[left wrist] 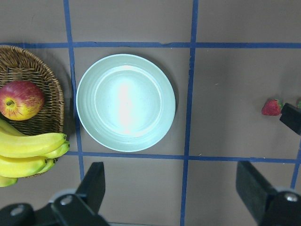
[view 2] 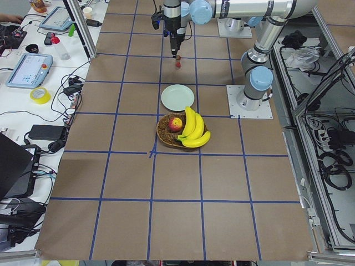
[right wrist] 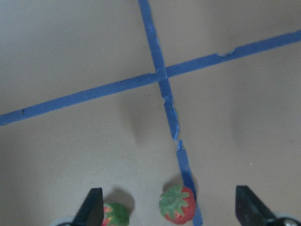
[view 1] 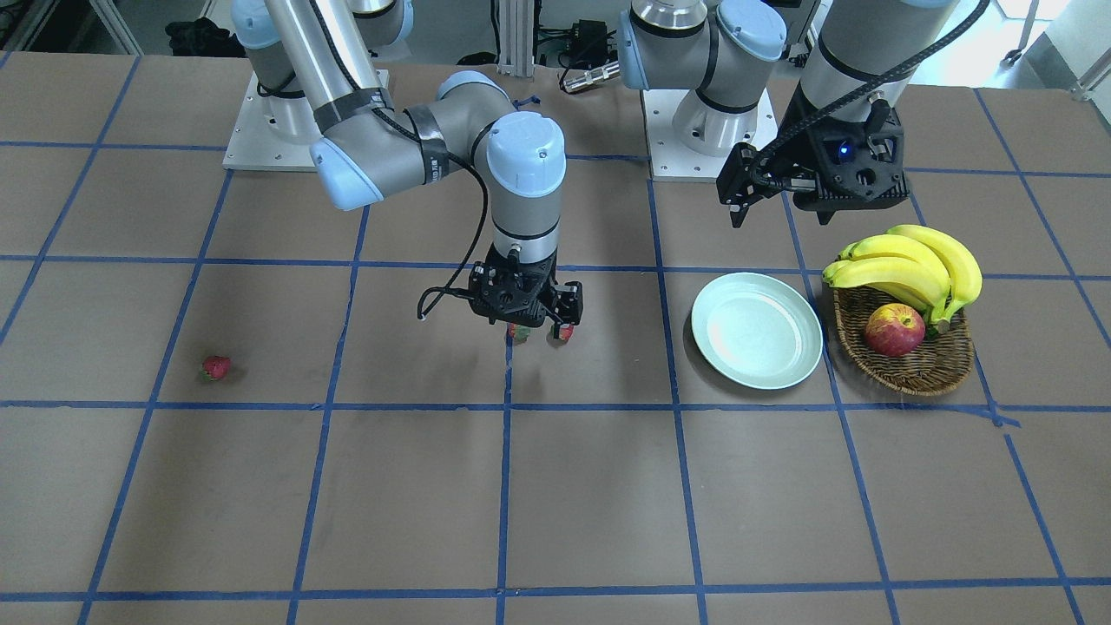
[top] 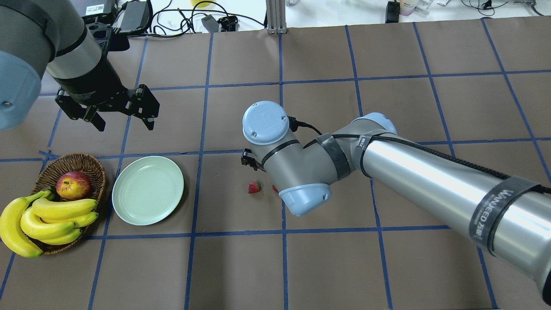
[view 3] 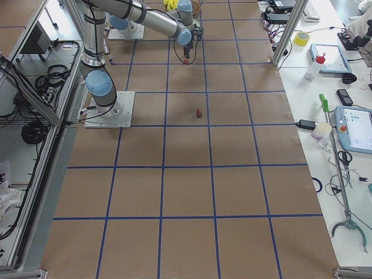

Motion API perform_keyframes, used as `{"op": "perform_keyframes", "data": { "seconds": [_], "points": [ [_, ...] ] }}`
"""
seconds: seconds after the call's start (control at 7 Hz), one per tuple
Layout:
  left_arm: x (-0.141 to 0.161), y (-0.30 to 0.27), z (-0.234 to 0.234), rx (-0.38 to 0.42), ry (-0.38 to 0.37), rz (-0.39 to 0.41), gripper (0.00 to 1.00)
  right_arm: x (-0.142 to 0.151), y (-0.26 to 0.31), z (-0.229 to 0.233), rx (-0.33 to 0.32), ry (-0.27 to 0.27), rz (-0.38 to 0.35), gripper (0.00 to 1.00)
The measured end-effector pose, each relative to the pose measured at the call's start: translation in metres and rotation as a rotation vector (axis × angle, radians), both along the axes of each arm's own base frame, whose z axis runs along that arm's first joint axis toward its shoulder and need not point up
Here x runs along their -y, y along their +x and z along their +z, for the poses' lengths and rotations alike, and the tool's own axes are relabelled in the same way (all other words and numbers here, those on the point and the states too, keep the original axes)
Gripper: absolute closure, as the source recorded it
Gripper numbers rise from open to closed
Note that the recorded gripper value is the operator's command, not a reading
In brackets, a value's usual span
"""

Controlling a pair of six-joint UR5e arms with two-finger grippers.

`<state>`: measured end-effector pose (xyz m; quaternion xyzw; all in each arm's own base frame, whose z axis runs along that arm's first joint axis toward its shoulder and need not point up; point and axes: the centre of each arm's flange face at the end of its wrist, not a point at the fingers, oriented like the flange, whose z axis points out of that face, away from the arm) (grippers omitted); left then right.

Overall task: Collect all strawberries into plate
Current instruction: 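Carry the strawberry with the right gripper and set it beside the first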

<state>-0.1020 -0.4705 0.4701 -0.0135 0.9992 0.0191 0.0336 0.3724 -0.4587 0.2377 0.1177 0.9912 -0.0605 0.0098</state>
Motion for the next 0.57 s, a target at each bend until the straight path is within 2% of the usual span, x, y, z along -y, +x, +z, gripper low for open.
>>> {"op": "perform_keyframes", "data": {
  "seconds": [0.29, 0.57],
  "points": [
    [0.000, 0.000, -0.001, 0.000, 0.001, 0.000, 0.00, 0.054, -0.088, 0.029, -0.038, 0.016, 0.097, 0.00],
    [0.000, 0.000, -0.001, 0.001, 0.004, -0.001, 0.00, 0.086, -0.191, 0.028, -0.072, 0.049, 0.187, 0.00]
  ]
}}
